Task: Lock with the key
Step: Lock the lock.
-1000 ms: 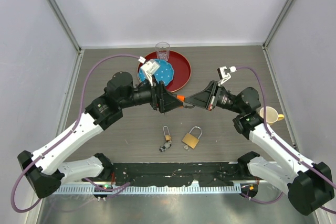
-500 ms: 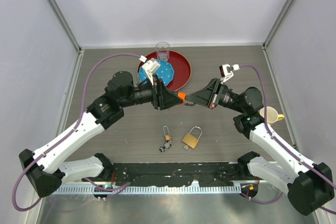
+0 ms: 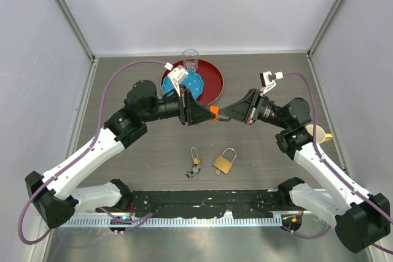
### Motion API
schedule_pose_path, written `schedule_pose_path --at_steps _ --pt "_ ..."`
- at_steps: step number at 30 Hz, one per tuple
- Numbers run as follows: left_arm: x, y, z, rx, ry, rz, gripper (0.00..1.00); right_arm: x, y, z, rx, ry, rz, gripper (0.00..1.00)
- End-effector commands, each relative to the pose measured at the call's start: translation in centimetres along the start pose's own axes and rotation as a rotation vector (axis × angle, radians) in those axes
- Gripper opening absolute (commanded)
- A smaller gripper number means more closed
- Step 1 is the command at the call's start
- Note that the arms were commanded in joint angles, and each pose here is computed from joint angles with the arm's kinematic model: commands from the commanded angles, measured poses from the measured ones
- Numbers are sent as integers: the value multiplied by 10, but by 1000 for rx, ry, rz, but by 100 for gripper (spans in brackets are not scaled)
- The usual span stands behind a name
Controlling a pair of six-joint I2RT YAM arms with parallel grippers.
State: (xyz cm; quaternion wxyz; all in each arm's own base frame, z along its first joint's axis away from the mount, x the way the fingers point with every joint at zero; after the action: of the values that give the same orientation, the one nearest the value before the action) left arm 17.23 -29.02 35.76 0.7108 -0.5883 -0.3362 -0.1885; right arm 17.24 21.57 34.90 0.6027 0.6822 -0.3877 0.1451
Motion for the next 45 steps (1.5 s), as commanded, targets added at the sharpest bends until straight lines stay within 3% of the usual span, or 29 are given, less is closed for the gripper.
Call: schedule_pose_path --at_steps 1,3,5,9,12,22,29,38,45 --pt "2 1 -6 13 -45 10 0 10 -1 -6 -81 12 170 25" --pt "2 12 -5 62 -64 35 0 9 -13 -4 -172 35 162 40" --pt "0 19 -5 87 -70 66 0 4 -26 -1 -244 74 179 46" --pt "-5 41 -3 124 -85 134 0 5 -43 4 -356 77 213 71" --pt "-8 52 -1 129 -98 179 0 -2 -62 9 -432 116 167 75" --pt "-9 69 34 146 -182 257 0 -9 -66 7 -392 172 162 76" --pt "-8 56 62 77 -247 277 0 -11 -51 -4 -199 194 164 67" --pt "-12 34 71 -13 -222 276 0 -18 -32 -18 -45 217 149 65" --pt "-8 32 67 -34 -205 279 0 -18 -25 -31 -4 232 164 55"
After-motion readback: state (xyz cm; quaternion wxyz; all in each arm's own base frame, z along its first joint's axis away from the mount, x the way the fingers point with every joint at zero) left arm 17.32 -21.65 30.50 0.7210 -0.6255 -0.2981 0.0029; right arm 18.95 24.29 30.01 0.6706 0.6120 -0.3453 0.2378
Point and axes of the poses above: each gripper's point midway between its finger pads, its own z axis back along the fingers, its own y axis along the line the jaws close on, x = y × z, the point moved 4 cm from there along z, back along the fingers, and after that the axes turned 9 degrees about z, right-handed, at the moved point
